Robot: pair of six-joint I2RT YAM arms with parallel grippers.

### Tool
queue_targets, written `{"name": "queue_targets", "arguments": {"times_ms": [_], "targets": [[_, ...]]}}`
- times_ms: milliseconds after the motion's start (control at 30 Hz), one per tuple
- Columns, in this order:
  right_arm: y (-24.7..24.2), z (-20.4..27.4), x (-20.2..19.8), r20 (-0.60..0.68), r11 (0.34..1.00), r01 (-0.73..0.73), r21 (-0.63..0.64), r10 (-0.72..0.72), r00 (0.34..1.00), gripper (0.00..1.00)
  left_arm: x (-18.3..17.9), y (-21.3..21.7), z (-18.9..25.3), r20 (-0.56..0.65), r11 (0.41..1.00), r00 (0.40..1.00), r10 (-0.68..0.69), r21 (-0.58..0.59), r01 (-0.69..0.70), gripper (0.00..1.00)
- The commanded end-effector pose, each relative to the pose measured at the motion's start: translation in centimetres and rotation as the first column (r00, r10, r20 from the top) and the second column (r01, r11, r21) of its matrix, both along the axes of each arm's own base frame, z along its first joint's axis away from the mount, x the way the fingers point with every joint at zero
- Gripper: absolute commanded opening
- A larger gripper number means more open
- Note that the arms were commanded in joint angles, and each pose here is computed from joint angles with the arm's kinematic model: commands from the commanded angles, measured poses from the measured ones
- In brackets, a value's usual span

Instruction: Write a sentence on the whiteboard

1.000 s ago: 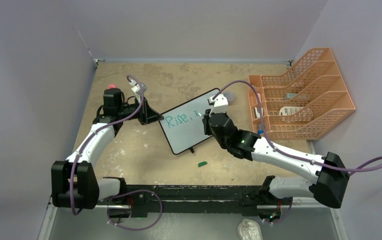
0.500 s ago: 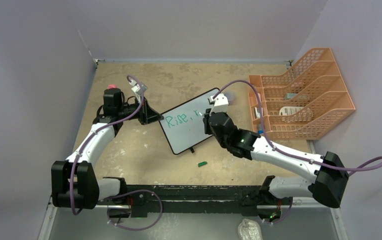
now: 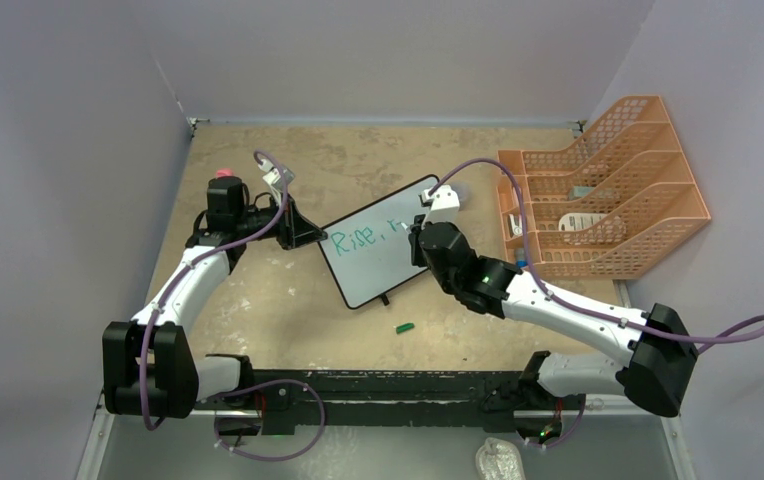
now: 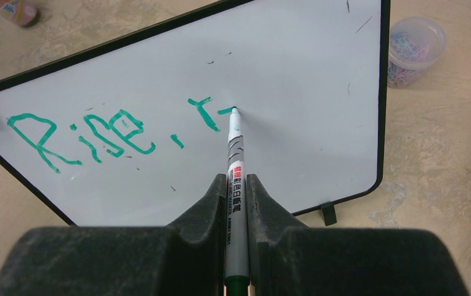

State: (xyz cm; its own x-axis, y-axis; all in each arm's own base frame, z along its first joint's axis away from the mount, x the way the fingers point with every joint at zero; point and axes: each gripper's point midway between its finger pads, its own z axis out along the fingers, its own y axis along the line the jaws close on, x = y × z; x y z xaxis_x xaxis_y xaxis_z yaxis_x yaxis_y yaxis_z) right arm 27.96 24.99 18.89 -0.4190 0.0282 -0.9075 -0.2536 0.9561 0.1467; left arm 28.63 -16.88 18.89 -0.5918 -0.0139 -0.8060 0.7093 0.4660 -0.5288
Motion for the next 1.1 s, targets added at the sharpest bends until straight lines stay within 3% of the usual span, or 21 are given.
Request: {"name": "queue_targets", "arguments": {"times_ms": [0,1067], "targets": [[0.0,2.3,1.2,0.061,0.998,0.039,0.051,-0.042,0.997,0.00,0.9,0.3,0.6,0.062,0.999,0.998,0.012,0.031,-0.014,0.00],[1.1,3.0,0.5,0.064,0.997,-0.050,0.067,0.045,0.997,0.00,0.9,0.3,0.5,0.060,0.999,0.998,0.012,0.031,-0.014,0.00]]}}
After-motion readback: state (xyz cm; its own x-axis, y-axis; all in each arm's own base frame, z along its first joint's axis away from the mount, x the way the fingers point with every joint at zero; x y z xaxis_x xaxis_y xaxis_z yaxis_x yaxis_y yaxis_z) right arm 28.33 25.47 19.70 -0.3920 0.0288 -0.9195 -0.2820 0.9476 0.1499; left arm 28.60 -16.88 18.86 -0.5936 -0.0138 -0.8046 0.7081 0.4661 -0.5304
